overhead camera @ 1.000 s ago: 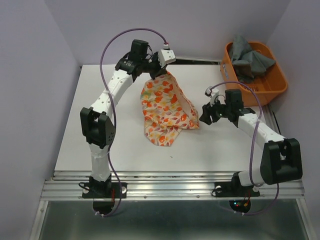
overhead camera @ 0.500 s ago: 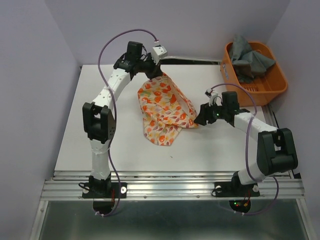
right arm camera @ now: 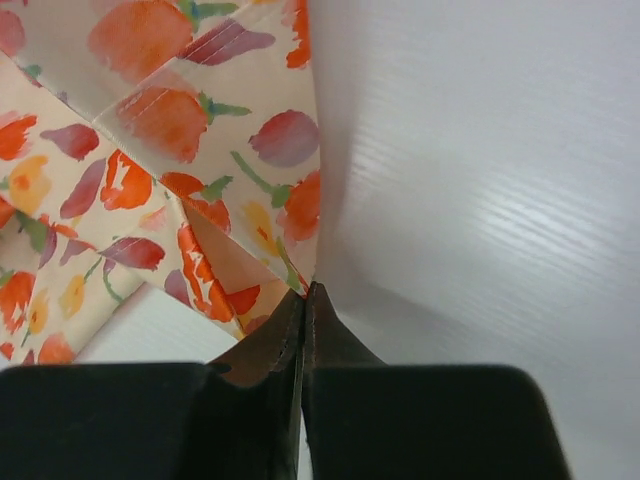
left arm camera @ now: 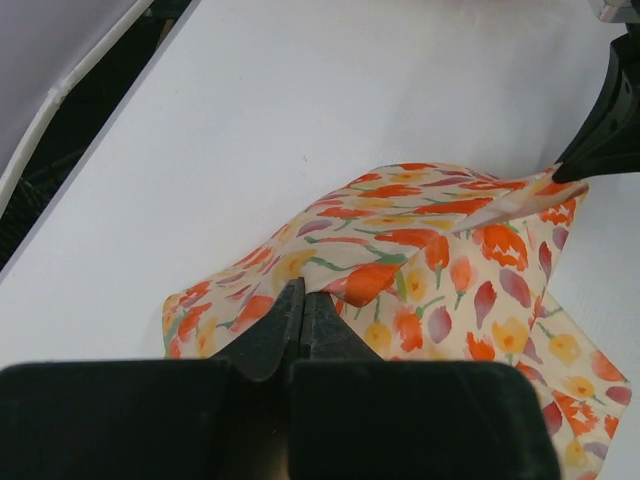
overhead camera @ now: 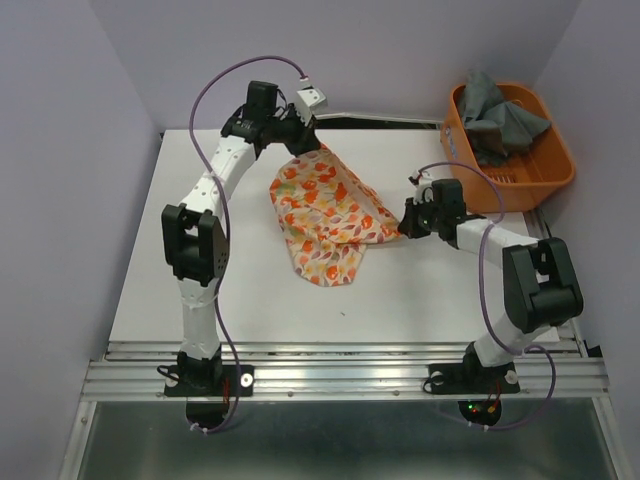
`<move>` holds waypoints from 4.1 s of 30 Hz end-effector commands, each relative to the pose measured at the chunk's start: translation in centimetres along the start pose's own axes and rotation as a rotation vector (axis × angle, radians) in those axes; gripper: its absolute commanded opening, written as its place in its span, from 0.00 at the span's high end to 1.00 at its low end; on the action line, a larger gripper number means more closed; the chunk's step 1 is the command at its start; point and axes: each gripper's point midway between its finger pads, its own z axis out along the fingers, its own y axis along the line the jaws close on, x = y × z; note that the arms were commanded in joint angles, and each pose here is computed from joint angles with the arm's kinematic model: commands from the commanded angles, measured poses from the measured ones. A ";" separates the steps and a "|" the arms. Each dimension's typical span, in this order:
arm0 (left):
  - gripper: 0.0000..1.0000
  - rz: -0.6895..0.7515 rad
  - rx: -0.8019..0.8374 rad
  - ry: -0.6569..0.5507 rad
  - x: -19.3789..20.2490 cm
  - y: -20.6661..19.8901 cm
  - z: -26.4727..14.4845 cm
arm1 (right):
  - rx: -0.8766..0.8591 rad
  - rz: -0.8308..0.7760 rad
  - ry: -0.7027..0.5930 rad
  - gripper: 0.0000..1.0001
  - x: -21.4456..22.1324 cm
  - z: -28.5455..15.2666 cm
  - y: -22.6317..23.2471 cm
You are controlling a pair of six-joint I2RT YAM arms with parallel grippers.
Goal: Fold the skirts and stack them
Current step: Flatten the skirt out
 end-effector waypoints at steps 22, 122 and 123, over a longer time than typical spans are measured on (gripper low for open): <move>1.00 0.377 -0.345 -0.315 -6.7 -14.2 -26.1 | 0.457 -0.778 -0.276 0.99 -21.2 -24.7 2.1; 0.48 0.239 0.059 0.289 7.9 0.4 -5.4 | -0.318 -0.973 0.190 0.44 -12.5 -1.8 2.4; 0.48 0.258 0.097 0.291 8.2 -0.1 -4.9 | -0.334 -1.011 0.191 0.44 -11.5 -1.7 2.3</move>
